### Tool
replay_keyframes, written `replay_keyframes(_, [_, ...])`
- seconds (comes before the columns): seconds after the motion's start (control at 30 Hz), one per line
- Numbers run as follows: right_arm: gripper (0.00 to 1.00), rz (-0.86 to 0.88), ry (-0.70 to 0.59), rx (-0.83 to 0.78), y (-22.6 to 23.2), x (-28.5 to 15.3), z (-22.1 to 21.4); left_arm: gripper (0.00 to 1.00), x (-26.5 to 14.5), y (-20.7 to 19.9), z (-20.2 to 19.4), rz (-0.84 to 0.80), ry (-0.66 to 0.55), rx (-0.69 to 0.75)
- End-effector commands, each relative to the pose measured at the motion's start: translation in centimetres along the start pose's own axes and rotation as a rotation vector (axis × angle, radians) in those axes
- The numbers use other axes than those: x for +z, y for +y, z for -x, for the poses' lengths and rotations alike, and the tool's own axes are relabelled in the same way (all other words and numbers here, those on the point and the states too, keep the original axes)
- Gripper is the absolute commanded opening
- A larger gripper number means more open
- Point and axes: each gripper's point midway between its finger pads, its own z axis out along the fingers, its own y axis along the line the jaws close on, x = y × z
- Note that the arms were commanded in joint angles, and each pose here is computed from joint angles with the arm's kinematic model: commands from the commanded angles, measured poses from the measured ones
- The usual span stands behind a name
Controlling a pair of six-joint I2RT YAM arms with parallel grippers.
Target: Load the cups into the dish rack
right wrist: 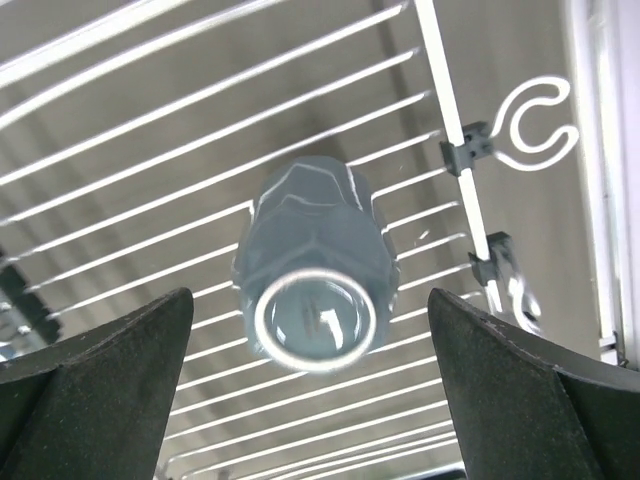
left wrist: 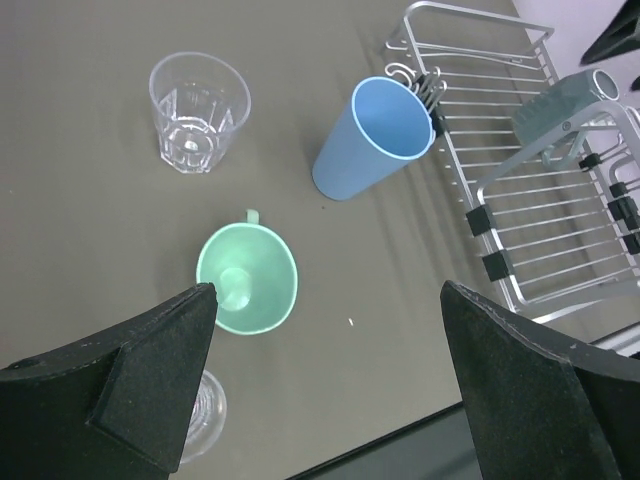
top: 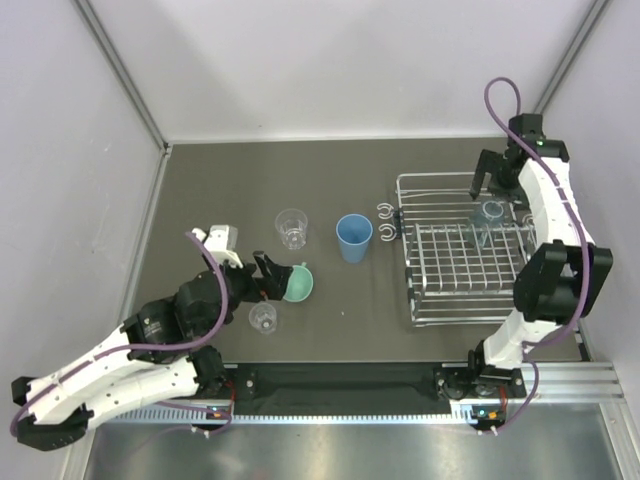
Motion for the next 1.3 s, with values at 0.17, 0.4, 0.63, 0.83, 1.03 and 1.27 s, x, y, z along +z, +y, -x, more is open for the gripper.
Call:
replay_keyframes(0.17, [1.0, -0.062, -0.182, 0.064, -1.0, -9.1, 2.7, 0.98, 0.9, -1.4, -0.1, 0.048, 0.074, -0.035])
replay_keyframes(0.4, [1.0, 0.088, -0.293, 0.087, 0.6, -13.7, 2.1, 0.96, 2.7, -3.0, -1.5, 0.088, 0.171, -0.005])
replay_keyframes(0.63, [1.0, 0.388, -0.344, -0.025, 5.5, -19.0, -1.2, 0.96, 4.8, -5.0, -0.2, 0.144, 0.18, 0.013])
replay_keyframes(0.83, [1.0, 0.569, -0.301, -0.149, 10.6, -21.4, -6.3, 0.97, 7.2, -6.8, 1.7, 0.221, 0.186, 0.064])
replay_keyframes(1.03, [1.0, 0.753, -0.282, -0.217, 14.9, -24.5, -11.9, 0.95, 9.0, -4.1, 0.4, 0.407, 0.274, 0.117])
replay_keyframes(1.27, [1.0, 0.781, -0.282, -0.25, 16.8, -26.2, -15.9, 0.79, 9.1, -0.5, -5.6, 0.516, 0.397, 0.094])
